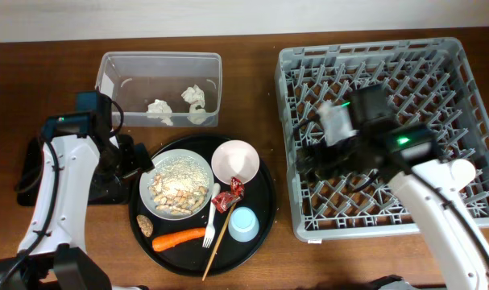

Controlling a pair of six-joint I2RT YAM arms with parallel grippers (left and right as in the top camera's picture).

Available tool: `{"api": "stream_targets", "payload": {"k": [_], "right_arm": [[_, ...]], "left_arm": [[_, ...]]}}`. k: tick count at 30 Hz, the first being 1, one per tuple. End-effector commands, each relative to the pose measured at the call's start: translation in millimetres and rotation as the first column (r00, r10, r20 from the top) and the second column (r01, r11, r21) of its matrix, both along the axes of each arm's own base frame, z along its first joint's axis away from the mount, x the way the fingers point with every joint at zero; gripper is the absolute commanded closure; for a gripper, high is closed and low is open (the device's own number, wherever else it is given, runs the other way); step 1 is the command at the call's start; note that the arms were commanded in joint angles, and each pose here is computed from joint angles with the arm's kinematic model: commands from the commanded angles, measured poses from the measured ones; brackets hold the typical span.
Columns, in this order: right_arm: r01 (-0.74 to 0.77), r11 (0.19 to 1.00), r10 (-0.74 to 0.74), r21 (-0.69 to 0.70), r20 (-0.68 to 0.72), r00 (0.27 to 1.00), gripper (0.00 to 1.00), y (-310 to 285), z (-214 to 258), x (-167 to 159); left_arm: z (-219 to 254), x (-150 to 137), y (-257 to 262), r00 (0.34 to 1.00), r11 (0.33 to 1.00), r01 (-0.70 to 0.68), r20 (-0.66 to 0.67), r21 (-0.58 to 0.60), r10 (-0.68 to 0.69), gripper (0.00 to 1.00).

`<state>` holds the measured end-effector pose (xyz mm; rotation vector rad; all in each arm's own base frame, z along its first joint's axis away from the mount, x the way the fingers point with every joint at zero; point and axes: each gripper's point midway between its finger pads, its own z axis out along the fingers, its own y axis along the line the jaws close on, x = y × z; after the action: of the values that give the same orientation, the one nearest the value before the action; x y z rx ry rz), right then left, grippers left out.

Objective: Sort waste into correct bins and load items into the dishwasher rack

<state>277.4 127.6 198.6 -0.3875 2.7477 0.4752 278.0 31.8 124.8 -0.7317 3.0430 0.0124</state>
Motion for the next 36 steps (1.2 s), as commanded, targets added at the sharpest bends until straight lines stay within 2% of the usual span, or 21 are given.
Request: {"api": "stream_targets", "payload": {"k": [1, 4, 6, 8, 12, 13, 14, 16, 20, 22, 26, 28, 29, 31, 32, 34, 36], "right_arm": [[-0.263, 0.965, 0.261, -0.016, -0.055, 0.964, 0.08, 78, -15, -41], [-0.360, 0.931, 0.348, -0.061, -0.144, 0.926, 0.08, 137, -56, -69], [-0.393, 0.914, 0.369, -0.102, -0.194, 0.909, 0.08, 155, -83, -80], [-0.393, 0.906, 0.346, -0.159, -0.260, 0.902, 0.08, 157, -111, -83], [-0.403, 0.894, 0.328, -0.195, -0.329, 0.886, 0.08, 155, -138, -86], [-0.396, 0.896, 0.318, -0.199, -0.335, 0.887, 0.16, 154, -140, -86], [-0.388, 0.900, 0.309, -0.199, -0.337, 0.889, 0.30, 154, -140, -86], [-0.386, 0.900, 0.304, -0.202, -0.343, 0.889, 0.39, 153, -140, -87], [-0.361, 0.913, 0.291, -0.192, -0.315, 0.904, 0.42, 154, -127, -85], [-0.319, 0.928, 0.274, -0.190, -0.229, 0.934, 0.42, 147, -91, -71], [-0.038, 0.985, 0.046, -0.167, 0.042, 0.998, 0.41, 70, 13, -7], [0.151, 0.978, -0.133, -0.145, 0.130, 0.983, 0.43, 6, 40, 21], [0.271, 0.951, -0.248, -0.147, 0.156, 0.956, 0.49, -40, 46, 35], [0.491, 0.856, -0.462, -0.163, 0.185, 0.867, 0.50, -134, 48, 50], [0.634, 0.760, -0.599, -0.143, 0.224, 0.768, 0.53, -192, 53, 56], [0.788, 0.607, -0.738, -0.102, 0.296, 0.607, 0.54, -269, 61, 57], [0.848, 0.521, -0.796, -0.098, 0.302, 0.524, 0.54, -313, 50, 58]], "left_arm": [[-1, -2, 2, 1.000, 1.000, -0.015, -0.004, 0.006, 0.015, 0.01], [-1, -2, 2, 1.000, 1.000, -0.015, -0.004, 0.006, 0.015, 0.01], [-1, -2, 2, 1.000, 1.000, -0.014, -0.005, 0.006, 0.014, 0.01], [-1, -2, 2, 1.000, 1.000, -0.014, -0.005, 0.006, 0.014, 0.01], [-1, -2, 2, 1.000, 1.000, -0.014, -0.004, 0.006, 0.014, 0.01], [-1, -2, 2, 1.000, 1.000, -0.014, -0.004, 0.006, 0.014, 0.01], [-1, -2, 2, 1.000, 1.000, -0.014, -0.004, 0.006, 0.014, 0.01], [-1, -2, 2, 1.000, 1.000, -0.014, -0.004, 0.006, 0.014, 0.01], [-1, -2, 2, 1.000, 1.000, -0.014, -0.004, 0.006, 0.014, 0.01], [-1, -2, 2, 1.000, 1.000, -0.014, -0.004, 0.006, 0.014, 0.01], [-1, -2, 2, 1.000, 1.000, -0.014, -0.006, 0.006, 0.014, 0.01], [-1, -3, 2, 1.000, 1.000, -0.014, -0.008, 0.006, 0.014, 0.01], [-1, -3, 2, 1.000, 1.000, -0.014, -0.008, 0.006, 0.014, 0.01], [-1, -2, 2, 1.000, 1.000, -0.014, -0.007, 0.006, 0.014, 0.01], [-1, -2, 2, 1.000, 1.000, -0.014, -0.007, 0.006, 0.014, 0.01], [-1, -2, 2, 1.000, 1.000, -0.014, -0.007, 0.006, 0.014, 0.01], [-1, -2, 2, 1.000, 1.000, -0.015, -0.005, 0.006, 0.015, 0.01]]}}
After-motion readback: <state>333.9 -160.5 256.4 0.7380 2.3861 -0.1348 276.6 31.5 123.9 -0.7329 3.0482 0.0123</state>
